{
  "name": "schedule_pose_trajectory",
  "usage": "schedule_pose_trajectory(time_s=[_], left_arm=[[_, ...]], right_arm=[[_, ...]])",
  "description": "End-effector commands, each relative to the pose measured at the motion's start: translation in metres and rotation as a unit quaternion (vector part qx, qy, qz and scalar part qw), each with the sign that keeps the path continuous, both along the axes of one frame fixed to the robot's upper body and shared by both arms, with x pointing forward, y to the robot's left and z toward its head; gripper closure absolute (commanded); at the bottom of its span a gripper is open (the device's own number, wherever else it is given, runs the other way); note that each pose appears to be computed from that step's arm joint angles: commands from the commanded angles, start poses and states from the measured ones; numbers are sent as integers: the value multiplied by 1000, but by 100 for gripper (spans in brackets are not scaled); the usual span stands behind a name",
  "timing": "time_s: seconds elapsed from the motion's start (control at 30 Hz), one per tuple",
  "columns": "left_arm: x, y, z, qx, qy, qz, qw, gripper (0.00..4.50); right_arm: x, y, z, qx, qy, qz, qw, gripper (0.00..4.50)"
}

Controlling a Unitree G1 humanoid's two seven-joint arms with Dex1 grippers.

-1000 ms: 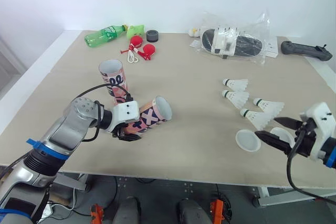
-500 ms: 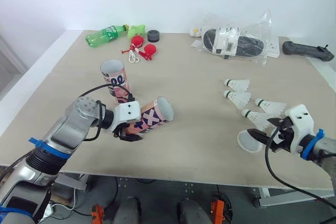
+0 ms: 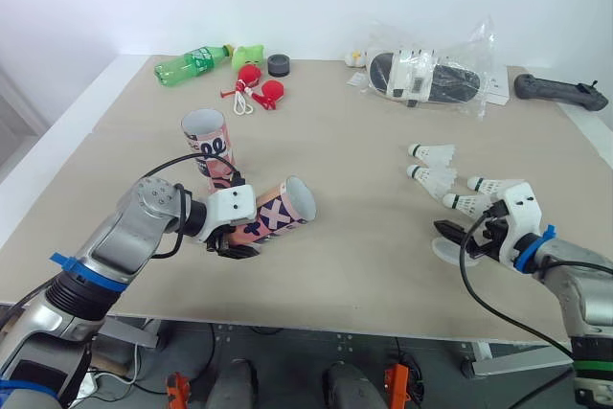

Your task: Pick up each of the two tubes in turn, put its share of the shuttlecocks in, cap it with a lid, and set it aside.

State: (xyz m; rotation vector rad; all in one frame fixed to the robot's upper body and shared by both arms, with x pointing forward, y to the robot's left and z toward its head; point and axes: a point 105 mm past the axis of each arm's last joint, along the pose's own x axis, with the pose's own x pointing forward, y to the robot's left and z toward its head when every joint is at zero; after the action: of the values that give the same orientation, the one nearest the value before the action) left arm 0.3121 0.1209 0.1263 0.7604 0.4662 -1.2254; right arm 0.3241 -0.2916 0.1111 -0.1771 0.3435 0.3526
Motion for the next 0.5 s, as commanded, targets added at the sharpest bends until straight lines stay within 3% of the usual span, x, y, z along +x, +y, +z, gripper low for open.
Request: schedule_pose_trajectory(time_s=[0.03, 0.13, 0.4, 0.5], left_arm=[[-5, -1, -8, 6, 13, -3, 1000, 138], [-5, 0, -7, 6, 12, -2, 1000, 138], [-5, 0, -7, 6, 11, -2, 1000, 138], [-5, 0, -8, 6, 12, -2, 1000, 138]], right_arm=[[6, 2, 6, 5, -15, 3, 1000, 3], [8, 4, 5, 9, -15, 5, 1000, 68], [8, 4, 4, 9, -15, 5, 1000, 444], [5, 3, 7, 8, -17, 7, 1000, 444]])
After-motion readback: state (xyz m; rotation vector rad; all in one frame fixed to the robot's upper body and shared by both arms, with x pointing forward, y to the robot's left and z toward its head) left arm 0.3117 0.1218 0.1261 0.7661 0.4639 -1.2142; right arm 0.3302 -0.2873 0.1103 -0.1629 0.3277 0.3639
